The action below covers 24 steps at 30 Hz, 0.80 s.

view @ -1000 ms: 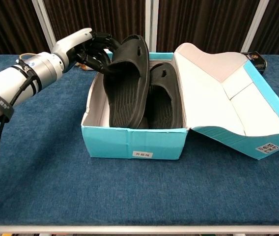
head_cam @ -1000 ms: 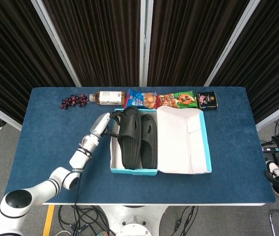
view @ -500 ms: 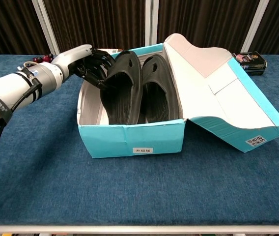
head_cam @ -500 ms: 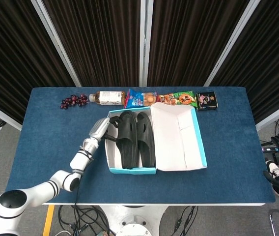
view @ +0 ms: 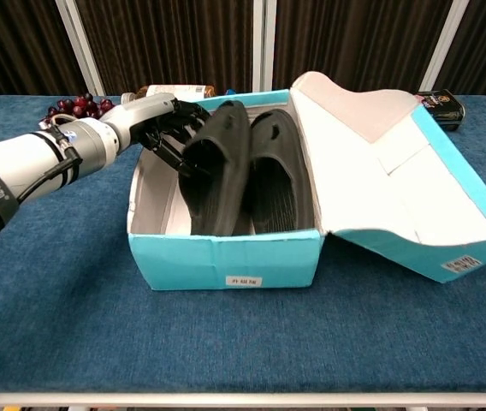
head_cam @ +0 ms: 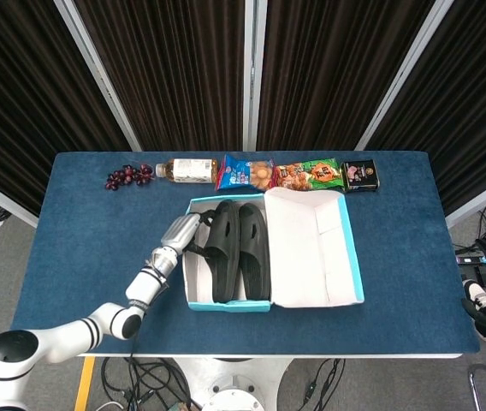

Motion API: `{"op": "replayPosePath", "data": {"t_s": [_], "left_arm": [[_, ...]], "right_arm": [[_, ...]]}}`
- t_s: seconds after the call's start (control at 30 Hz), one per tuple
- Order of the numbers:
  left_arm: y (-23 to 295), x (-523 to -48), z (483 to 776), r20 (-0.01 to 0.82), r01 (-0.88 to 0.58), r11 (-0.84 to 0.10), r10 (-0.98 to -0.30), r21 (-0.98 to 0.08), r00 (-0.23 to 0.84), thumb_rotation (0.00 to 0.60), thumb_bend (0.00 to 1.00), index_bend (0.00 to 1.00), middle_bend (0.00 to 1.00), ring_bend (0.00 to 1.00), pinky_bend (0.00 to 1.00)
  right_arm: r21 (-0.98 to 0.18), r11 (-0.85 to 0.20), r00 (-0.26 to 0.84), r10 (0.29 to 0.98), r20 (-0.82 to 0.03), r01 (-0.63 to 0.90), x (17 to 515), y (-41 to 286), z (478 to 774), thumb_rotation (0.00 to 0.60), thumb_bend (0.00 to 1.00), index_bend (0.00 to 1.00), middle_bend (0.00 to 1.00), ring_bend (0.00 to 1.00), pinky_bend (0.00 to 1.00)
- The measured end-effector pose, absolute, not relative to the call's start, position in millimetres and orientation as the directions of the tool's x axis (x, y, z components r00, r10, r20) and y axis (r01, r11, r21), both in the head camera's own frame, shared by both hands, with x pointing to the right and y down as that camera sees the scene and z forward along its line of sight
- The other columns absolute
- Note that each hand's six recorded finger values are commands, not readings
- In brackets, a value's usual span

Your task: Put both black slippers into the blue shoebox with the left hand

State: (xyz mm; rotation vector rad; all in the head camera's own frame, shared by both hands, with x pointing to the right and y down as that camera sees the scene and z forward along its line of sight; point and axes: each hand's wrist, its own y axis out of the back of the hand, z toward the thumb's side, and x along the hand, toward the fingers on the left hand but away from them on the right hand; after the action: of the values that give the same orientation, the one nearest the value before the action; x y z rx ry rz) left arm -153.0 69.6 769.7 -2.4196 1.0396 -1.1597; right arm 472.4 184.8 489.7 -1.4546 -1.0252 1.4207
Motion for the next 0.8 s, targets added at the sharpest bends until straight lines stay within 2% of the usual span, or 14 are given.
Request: {"op": "replayPosePath", "data": {"t_s": [0.13,0.43,0.7,0.8], "left_arm": [[66,-153,761,0.550,-0.435,-0.703,-0.712,-0.563,0.437,0.600,0.00,0.10,0.05,0.00,0.12],[59,-161,730,0.525,-0.268,-0.686,-0.704,-0.676,0.478,0.600,0.00,0.10,0.05,0.00,0.11],[58,-159,685,0.483,-0.225,-0.663,-0.699,-0.713,0.528,0.600,0.00,0.22,0.13,0.00,0.11],[59,-151,684,0.493,-0.198,-0.677,-0.676,-0.709,0.547,0.600,0.00,0.23,0.14,0.00,0.11]], "right_arm": [[-0.950,-0.314,0.027,0.949,-0.313,0.003,473,186,489,0.600,0.08,0.08,0.09,0.00,0.12],[-0.951,-0.308,0.031,0.951,-0.308,0.008,475,188,487,0.600,0.09,0.08,0.09,0.00,0.12],[-0.951,-0.308,0.033,0.951,-0.307,0.013,476,189,488,0.600,0.09,0.08,0.09,0.00,0.12],[-0.951,-0.308,0.033,0.951,-0.308,0.012,475,190,488,0.600,0.09,0.08,0.09,0.00,0.12]]}}
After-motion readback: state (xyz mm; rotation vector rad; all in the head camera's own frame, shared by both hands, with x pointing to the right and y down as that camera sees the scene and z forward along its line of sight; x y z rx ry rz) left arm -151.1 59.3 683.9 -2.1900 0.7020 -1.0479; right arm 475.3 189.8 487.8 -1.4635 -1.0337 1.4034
